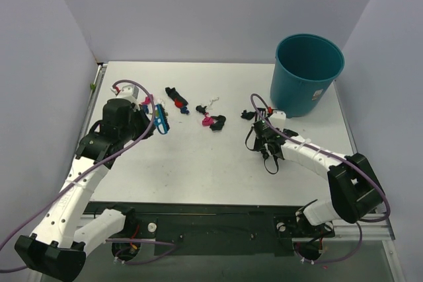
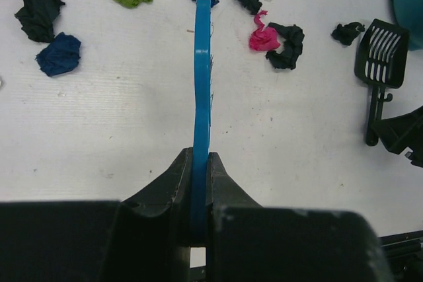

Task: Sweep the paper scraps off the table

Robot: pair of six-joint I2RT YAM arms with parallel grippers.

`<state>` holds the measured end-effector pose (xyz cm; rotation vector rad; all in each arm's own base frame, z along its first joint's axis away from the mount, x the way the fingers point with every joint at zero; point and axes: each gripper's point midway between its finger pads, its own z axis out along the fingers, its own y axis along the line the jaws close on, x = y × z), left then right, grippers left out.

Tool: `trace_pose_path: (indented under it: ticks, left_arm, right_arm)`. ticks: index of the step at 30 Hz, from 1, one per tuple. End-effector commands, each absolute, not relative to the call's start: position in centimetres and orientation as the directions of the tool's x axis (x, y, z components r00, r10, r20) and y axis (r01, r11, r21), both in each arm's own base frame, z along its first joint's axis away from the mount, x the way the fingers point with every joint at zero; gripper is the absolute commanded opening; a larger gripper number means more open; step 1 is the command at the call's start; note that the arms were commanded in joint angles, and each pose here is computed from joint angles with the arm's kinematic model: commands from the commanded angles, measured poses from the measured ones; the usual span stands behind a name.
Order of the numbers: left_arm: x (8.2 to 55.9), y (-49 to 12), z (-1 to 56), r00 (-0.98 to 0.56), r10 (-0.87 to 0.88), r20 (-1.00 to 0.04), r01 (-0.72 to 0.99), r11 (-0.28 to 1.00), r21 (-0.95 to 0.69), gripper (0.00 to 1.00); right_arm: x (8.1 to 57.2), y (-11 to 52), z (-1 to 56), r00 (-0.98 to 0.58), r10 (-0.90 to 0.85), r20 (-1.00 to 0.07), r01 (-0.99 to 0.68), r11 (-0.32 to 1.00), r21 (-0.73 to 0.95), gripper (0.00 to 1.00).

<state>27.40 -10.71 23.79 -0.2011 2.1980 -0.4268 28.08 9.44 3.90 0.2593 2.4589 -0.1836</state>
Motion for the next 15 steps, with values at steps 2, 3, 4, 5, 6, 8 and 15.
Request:
trace_pose_path:
  ticks: [2, 3, 4, 5, 6, 8, 15]
  left_arm:
    - [26.9, -10.1, 24.8, -0.586, -0.248, -0.771, 0.046, 0.94, -0.337, 0.0]
    - [26.8, -10.4, 24.8, -0.588, -0.247, -0.77, 0.059, 0.937, -0.346, 0.0]
    - [26.8, -10.7, 24.6, -0.596, -0.243, -0.765, 0.071, 0.933, -0.352, 0.0]
    - [26.8, -10.7, 24.7, -0.595, -0.245, -0.766, 0.071, 0.933, -0.353, 0.0]
    - [26.7, -11.1, 24.6, -0.605, -0.24, -0.759, 0.088, 0.927, -0.364, 0.0]
    - [26.6, -11.3, 24.6, -0.609, -0.237, -0.757, 0.097, 0.925, -0.368, 0.0]
    - [26.2, -12.4, 24.8, -0.614, -0.235, -0.754, 0.154, 0.901, -0.406, 0.0]
  right_arm:
    - [29.6, 9.3, 3.2, -0.755, 0.199, -0.625, 0.294, 0.954, -0.051, 0.49]
    - [29.4, 9.2, 2.7, -0.766, 0.203, -0.61, 0.297, 0.953, -0.055, 0.49]
    - [29.3, 9.2, 2.4, -0.77, 0.211, -0.603, 0.302, 0.952, -0.053, 0.48]
    - [29.2, 9.3, 1.9, -0.78, 0.218, -0.587, 0.302, 0.952, -0.048, 0.48]
    - [29.2, 9.2, 1.6, -0.782, 0.227, -0.581, 0.31, 0.95, -0.046, 0.48]
    - [29.0, 9.3, 1.1, -0.794, 0.237, -0.56, 0.311, 0.949, -0.041, 0.43]
    - [28.3, 8.6, 2.4, -0.79, 0.216, -0.573, 0.305, 0.95, -0.062, 0.0]
